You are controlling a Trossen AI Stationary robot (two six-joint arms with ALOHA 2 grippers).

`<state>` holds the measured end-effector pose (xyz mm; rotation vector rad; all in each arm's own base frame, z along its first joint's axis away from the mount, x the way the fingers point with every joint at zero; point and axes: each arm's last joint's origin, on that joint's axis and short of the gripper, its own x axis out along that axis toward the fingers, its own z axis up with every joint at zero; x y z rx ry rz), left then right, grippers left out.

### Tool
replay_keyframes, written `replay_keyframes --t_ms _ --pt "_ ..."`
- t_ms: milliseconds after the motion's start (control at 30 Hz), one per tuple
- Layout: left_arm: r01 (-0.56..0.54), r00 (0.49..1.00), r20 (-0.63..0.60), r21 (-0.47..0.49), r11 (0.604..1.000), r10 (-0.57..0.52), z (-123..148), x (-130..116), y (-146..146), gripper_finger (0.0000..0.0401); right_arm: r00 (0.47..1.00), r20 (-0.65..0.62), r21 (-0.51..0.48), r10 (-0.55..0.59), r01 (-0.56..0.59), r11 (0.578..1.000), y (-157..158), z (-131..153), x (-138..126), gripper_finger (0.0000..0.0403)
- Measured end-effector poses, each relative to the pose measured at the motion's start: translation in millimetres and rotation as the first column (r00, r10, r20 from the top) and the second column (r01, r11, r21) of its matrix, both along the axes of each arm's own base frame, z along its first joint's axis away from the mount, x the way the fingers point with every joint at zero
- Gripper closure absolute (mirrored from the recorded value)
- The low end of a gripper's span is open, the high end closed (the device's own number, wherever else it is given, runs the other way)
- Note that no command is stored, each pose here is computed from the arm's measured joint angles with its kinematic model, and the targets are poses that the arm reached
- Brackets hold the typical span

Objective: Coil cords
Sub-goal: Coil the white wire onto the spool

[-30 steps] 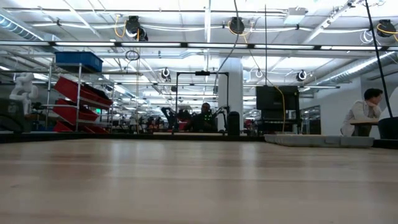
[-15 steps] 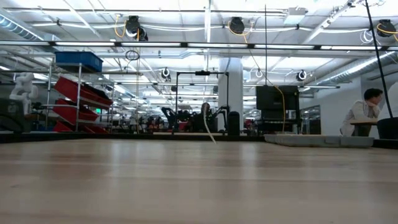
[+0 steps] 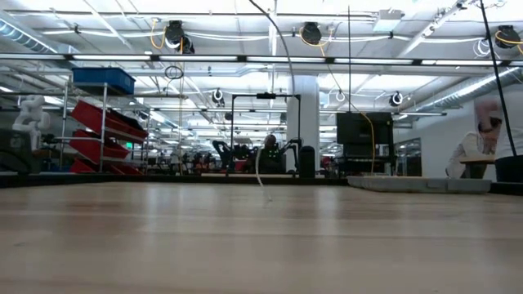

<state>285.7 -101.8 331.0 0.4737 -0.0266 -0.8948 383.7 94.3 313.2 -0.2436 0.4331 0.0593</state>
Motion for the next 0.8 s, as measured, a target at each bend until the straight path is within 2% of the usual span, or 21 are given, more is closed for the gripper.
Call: replay_keyframes --t_ms 400,800 --pt "-0.036 0.998 0.049 0.024 0.999 0.035 17 -22 -4 0.0401 0.976 -0.218 0.053 -0.02 0.032 0.998 16 -19 -16 0.0403" --pt "-0.189 0.982 0.003 0.098 0.977 0.19 22 -43 -4 0.0401 0.957 -0.289 0.104 0.014 0.017 0.994 47 -24 -32 0.0403"
